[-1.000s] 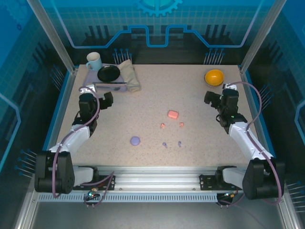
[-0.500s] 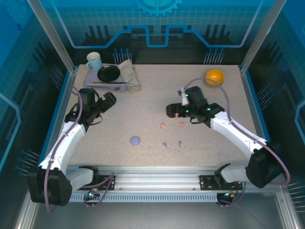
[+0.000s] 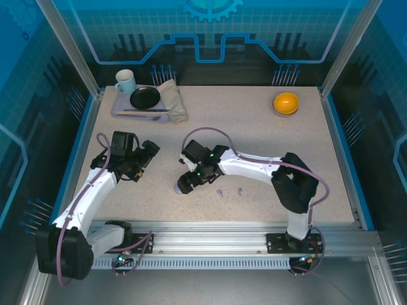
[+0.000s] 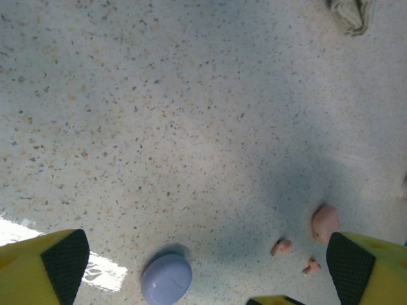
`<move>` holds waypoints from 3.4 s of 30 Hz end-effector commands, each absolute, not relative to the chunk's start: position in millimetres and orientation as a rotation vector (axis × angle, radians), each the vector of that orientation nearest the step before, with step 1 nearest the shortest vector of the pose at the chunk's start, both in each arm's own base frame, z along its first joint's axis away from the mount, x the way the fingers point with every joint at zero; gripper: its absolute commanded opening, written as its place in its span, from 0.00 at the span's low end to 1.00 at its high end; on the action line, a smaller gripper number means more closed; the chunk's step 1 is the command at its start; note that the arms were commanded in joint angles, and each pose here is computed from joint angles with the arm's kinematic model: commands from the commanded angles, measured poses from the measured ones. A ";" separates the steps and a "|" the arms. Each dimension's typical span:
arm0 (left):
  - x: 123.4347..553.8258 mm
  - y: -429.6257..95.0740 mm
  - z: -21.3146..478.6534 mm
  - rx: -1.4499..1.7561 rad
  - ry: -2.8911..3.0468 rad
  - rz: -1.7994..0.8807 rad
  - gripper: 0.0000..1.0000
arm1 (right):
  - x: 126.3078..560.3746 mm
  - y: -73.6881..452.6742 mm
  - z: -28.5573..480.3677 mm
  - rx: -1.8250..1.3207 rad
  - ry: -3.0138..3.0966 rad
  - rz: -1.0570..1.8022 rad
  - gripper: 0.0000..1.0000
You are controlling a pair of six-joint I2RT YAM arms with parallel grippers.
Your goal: Insert the wireless bluetooth earbuds into the charging case
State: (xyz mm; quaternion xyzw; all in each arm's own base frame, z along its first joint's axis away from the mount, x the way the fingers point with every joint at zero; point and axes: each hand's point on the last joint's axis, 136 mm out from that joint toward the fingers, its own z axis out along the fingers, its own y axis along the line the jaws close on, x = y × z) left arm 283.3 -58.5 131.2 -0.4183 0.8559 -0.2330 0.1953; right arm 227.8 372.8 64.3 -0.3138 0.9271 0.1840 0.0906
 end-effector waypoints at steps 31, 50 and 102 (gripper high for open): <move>317.8 -28.7 160.9 -1.243 2.342 -0.729 0.99 | 228.1 407.1 16.9 -1.341 2.729 0.254 0.78; 318.5 -34.0 164.0 -1.209 2.362 -0.767 0.99 | 230.9 388.1 22.2 -1.349 2.698 0.177 0.59; 285.4 -194.5 97.6 -0.441 2.902 -1.401 0.90 | 260.2 343.6 93.0 -1.202 2.410 0.978 0.53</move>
